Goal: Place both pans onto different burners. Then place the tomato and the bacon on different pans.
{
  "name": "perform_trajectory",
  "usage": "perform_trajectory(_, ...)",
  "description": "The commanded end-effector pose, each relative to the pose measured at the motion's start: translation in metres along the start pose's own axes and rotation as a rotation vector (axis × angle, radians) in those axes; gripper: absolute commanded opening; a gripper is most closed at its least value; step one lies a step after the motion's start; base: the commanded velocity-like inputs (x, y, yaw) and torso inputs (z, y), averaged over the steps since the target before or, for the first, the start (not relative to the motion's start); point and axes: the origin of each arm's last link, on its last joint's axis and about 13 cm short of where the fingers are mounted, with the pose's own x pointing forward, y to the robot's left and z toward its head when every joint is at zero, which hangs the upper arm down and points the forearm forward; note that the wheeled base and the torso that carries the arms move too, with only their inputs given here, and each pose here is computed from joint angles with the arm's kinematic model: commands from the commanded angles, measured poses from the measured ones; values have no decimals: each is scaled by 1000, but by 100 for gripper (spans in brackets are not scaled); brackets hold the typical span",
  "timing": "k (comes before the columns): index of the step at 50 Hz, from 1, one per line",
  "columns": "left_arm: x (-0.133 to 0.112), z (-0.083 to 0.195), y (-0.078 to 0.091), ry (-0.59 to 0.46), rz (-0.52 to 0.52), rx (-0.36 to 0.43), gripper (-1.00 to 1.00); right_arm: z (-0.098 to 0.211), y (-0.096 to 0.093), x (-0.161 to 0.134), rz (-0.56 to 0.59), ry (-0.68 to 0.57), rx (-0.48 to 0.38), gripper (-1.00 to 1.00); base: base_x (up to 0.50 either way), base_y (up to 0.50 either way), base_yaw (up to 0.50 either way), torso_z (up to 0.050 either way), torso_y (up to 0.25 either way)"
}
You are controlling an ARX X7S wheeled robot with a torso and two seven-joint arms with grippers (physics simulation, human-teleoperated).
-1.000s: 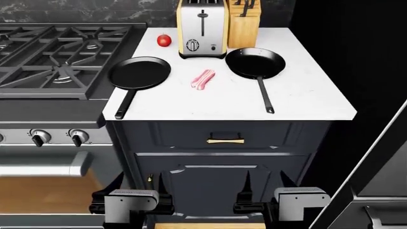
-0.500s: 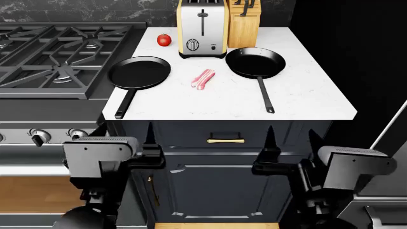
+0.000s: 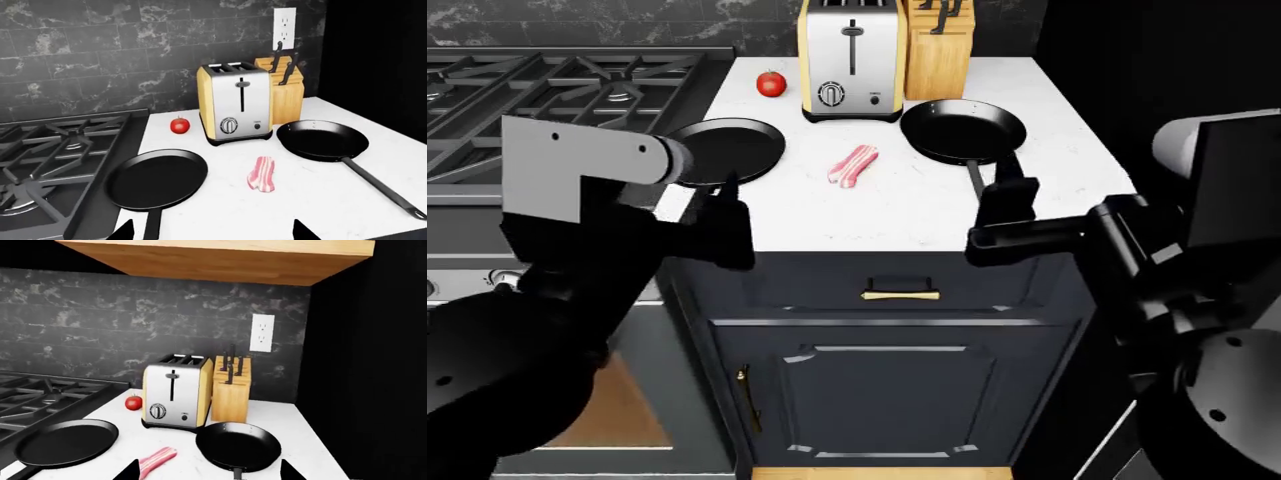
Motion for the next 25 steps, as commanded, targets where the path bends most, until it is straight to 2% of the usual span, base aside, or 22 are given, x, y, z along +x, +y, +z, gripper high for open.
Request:
perform_trajectory(1, -7, 22, 10, -8, -14, 18, 100, 17, -6, 2, -19, -27, -94, 100, 0, 0, 0, 0, 0)
perform_trajectory(25, -3, 14, 10, -10, -9, 11, 100, 13, -8, 7, -46, -18, -72, 100, 19, 0, 0, 0, 0)
